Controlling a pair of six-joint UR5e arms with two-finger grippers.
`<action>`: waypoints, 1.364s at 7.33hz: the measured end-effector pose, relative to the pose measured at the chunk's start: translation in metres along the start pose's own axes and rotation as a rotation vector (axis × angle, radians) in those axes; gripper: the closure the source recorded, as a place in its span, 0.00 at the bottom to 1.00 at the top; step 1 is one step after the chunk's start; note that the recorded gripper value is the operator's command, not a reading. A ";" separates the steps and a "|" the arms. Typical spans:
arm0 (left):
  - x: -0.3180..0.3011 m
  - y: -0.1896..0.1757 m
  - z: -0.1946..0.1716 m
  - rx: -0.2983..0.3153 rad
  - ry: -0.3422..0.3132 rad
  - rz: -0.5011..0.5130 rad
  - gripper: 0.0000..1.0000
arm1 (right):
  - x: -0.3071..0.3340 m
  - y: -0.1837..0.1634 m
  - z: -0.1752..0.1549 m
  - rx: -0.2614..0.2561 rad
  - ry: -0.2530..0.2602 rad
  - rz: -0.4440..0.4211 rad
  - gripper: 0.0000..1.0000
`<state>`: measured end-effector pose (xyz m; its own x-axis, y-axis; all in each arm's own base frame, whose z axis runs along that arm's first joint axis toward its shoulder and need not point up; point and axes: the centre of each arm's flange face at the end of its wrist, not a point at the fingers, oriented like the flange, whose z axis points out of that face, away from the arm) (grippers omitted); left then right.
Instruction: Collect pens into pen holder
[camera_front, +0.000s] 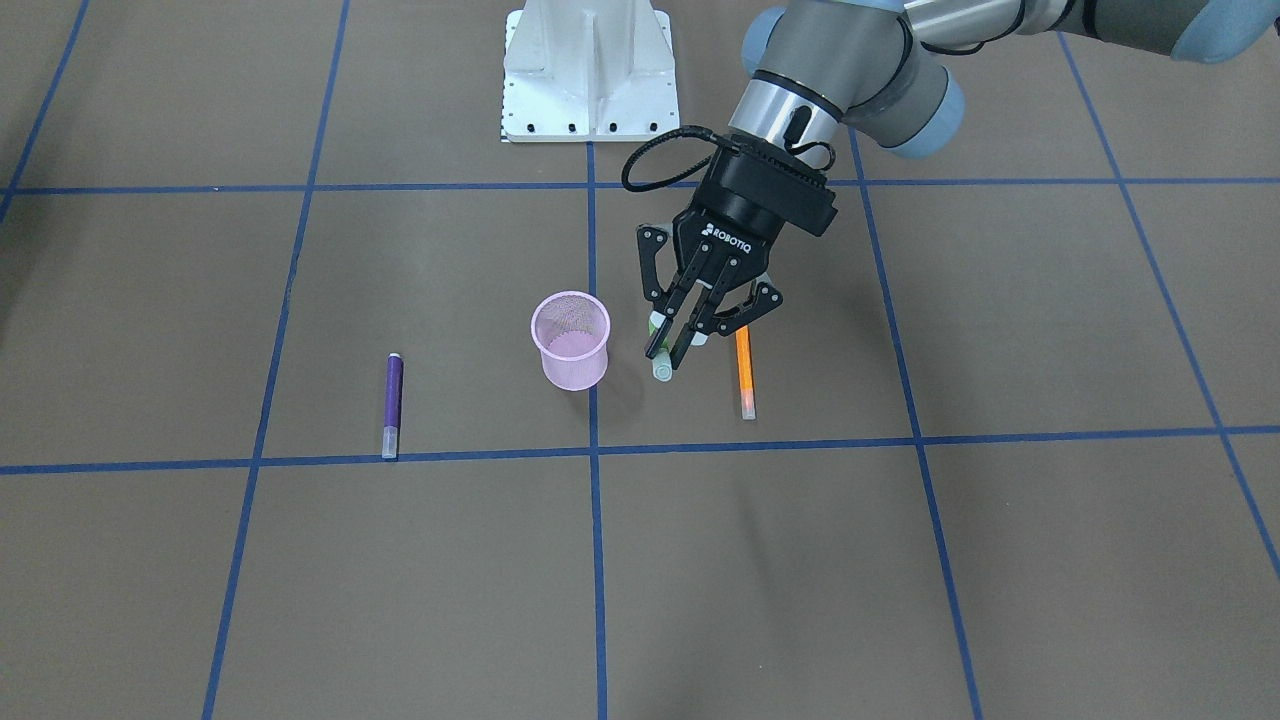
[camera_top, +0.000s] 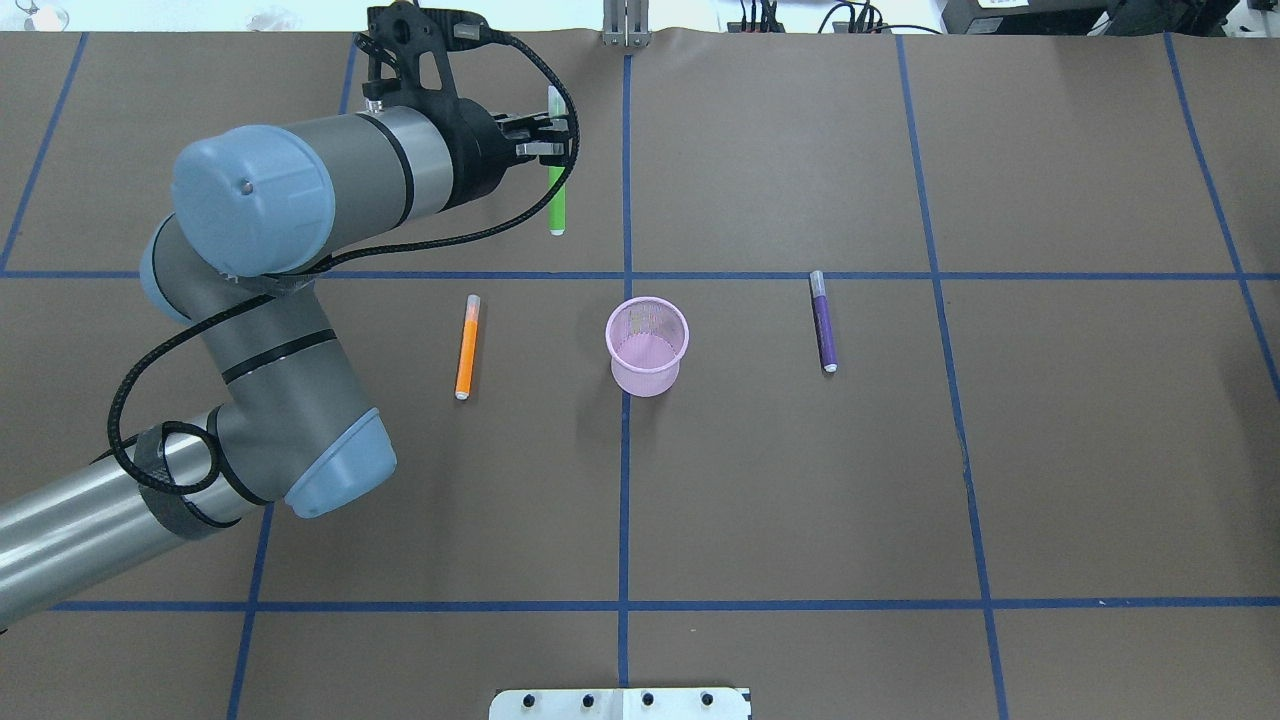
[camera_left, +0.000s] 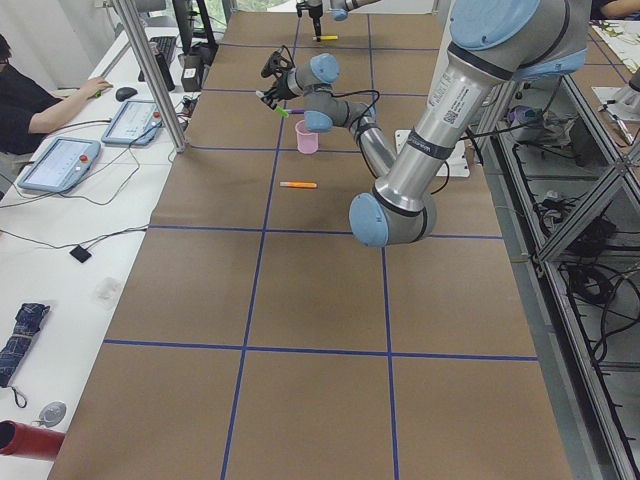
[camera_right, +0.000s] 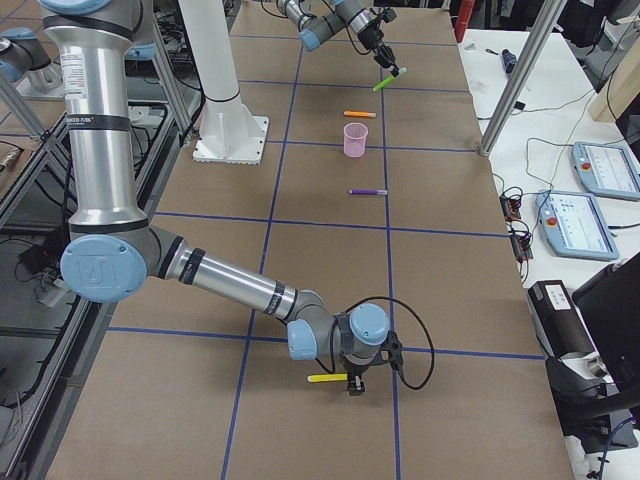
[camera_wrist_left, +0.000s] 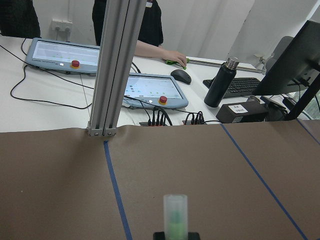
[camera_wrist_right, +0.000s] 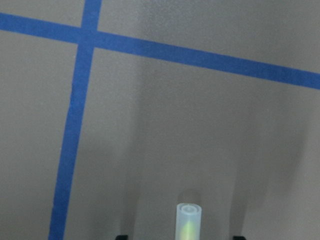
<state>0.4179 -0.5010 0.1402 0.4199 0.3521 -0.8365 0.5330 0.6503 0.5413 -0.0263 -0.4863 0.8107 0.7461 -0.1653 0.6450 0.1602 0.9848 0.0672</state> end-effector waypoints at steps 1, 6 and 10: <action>-0.001 0.000 0.000 -0.001 -0.001 0.000 1.00 | 0.001 0.001 0.000 -0.001 0.002 0.001 0.53; -0.002 0.001 0.001 -0.003 -0.005 0.000 1.00 | 0.002 0.003 0.002 -0.005 0.005 0.004 1.00; -0.003 0.003 0.005 -0.006 -0.011 0.001 1.00 | 0.002 0.002 0.000 -0.001 0.005 0.007 1.00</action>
<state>0.4211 -0.5036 0.1448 0.4288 0.3456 -0.8347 0.5278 0.6540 0.5419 -0.0247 -0.4841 0.8118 0.7502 -0.1588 0.6419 0.1556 0.9859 0.0621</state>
